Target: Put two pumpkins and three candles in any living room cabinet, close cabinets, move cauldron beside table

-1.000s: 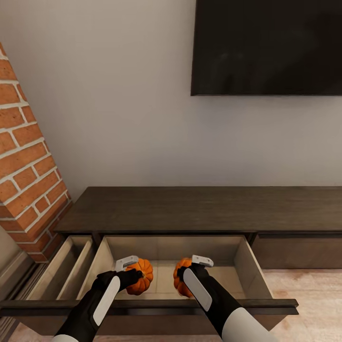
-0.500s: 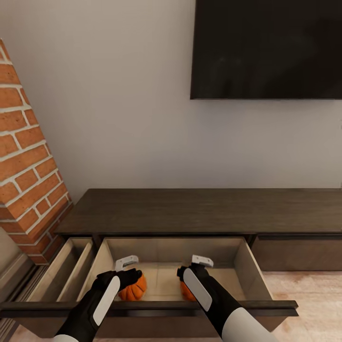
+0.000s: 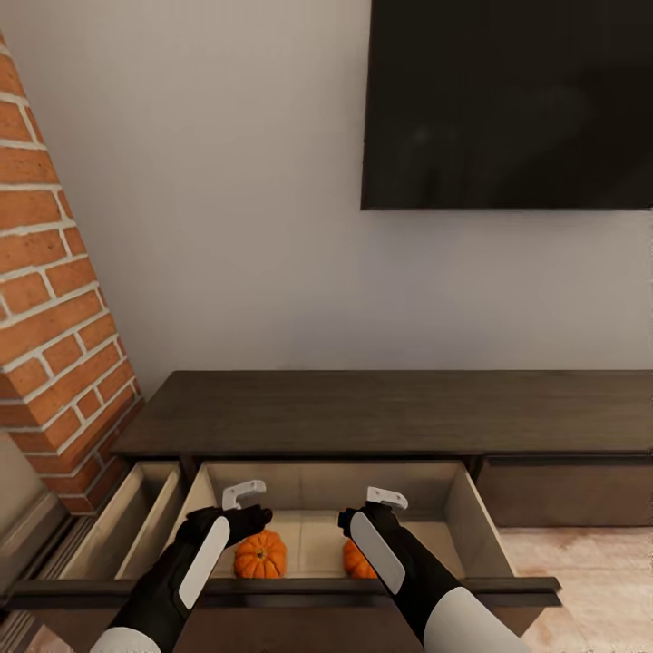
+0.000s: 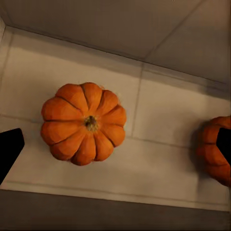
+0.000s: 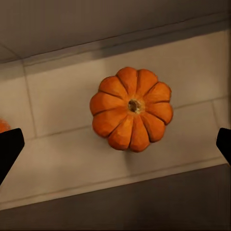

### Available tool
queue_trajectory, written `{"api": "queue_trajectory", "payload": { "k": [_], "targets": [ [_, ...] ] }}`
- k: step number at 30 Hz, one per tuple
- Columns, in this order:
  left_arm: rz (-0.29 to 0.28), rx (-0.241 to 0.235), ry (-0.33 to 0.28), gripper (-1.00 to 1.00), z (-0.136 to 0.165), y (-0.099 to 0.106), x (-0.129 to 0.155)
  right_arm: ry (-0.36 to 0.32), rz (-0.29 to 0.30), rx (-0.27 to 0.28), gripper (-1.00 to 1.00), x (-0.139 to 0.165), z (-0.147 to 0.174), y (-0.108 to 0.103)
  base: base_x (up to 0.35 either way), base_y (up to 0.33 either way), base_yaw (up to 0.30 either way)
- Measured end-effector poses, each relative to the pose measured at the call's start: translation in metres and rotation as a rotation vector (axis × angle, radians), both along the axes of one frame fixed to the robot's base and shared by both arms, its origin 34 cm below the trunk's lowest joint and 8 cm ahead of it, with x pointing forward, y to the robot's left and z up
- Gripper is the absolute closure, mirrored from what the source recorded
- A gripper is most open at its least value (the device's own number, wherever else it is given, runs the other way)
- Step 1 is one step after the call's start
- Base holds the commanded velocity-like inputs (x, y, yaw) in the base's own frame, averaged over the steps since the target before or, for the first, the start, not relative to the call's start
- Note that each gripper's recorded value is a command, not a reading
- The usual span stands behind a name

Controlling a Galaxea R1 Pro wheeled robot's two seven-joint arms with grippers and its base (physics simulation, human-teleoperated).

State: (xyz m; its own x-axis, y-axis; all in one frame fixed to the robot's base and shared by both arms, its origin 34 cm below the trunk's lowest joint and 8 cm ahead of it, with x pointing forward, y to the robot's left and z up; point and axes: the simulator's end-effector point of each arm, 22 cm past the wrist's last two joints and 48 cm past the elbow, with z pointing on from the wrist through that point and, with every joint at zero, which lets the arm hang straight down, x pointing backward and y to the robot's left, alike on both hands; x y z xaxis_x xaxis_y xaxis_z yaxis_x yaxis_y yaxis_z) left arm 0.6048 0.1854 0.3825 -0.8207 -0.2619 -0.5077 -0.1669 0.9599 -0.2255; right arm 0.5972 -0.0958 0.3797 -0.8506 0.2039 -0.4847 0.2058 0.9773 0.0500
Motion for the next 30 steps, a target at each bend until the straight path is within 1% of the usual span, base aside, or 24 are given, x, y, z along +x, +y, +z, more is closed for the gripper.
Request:
{"api": "queue_trajectory", "payload": {
  "k": [8,30],
  "targets": [
    [-0.002,0.001,0.003,-1.0,0.018,0.0,0.005,-0.007,-0.01,0.001,-1.0,0.006,0.019,-0.001,-0.024,0.0,0.0],
    [-0.002,-0.001,0.004,-1.0,0.066,0.0,0.016,-0.007,-0.011,0.002,-1.0,0.019,0.067,-0.001,-0.133,0.0,0.0]
  ]
}}
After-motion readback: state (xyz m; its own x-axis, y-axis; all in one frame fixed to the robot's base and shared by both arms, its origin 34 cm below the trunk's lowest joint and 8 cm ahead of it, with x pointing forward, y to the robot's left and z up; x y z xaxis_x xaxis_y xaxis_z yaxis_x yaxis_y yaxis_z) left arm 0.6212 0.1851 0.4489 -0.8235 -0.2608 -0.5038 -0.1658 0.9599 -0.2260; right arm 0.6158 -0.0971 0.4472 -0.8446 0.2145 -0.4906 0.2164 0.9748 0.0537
